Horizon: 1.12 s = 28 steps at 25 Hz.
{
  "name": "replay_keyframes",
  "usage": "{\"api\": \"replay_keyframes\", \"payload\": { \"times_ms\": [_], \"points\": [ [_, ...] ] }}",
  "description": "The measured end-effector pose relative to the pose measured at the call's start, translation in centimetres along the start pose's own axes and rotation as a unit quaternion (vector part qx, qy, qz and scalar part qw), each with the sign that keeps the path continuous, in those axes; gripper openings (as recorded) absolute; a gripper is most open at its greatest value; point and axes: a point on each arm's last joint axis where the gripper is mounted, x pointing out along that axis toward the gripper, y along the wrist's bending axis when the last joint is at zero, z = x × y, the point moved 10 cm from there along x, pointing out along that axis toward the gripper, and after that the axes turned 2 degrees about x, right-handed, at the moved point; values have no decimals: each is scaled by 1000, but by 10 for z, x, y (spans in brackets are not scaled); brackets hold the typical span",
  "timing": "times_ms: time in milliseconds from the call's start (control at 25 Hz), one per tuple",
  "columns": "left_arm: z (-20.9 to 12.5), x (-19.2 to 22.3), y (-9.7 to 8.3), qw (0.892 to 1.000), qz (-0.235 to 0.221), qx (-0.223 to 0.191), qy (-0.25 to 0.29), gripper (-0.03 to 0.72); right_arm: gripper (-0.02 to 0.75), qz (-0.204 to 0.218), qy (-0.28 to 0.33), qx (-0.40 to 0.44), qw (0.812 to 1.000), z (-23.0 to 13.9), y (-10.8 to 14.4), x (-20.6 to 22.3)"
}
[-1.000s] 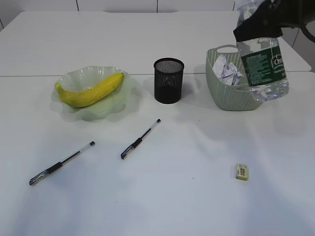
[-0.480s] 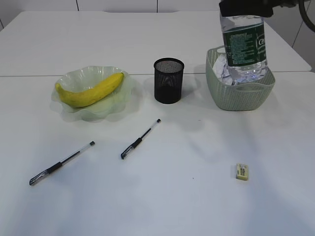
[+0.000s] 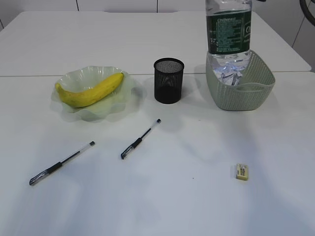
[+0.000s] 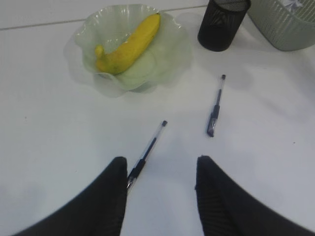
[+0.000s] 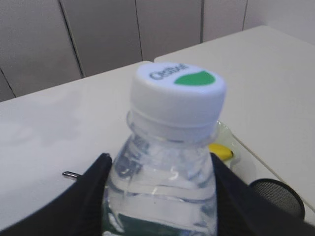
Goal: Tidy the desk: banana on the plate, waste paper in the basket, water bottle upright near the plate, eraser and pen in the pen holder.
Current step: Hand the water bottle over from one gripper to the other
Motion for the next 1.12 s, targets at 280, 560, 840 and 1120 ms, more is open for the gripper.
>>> {"api": "replay_keyframes", "payload": {
  "times_ms": [280, 560, 840, 1120],
  "points": [
    [6, -1, -15, 999, -38, 12, -16, 328, 377, 33, -35, -13, 999, 14, 14, 2],
    [12, -3, -32, 996, -82, 24, -35, 328, 377, 66, -38, -31, 997, 20, 37, 16],
    [22, 0, -54, 987, -141, 55, -60, 329, 377, 114, -43, -46, 992, 27, 73, 36],
    [25, 9, -81, 962, -218, 141, -81, 352, 377, 153, -65, -53, 985, 39, 103, 48]
  ]
}}
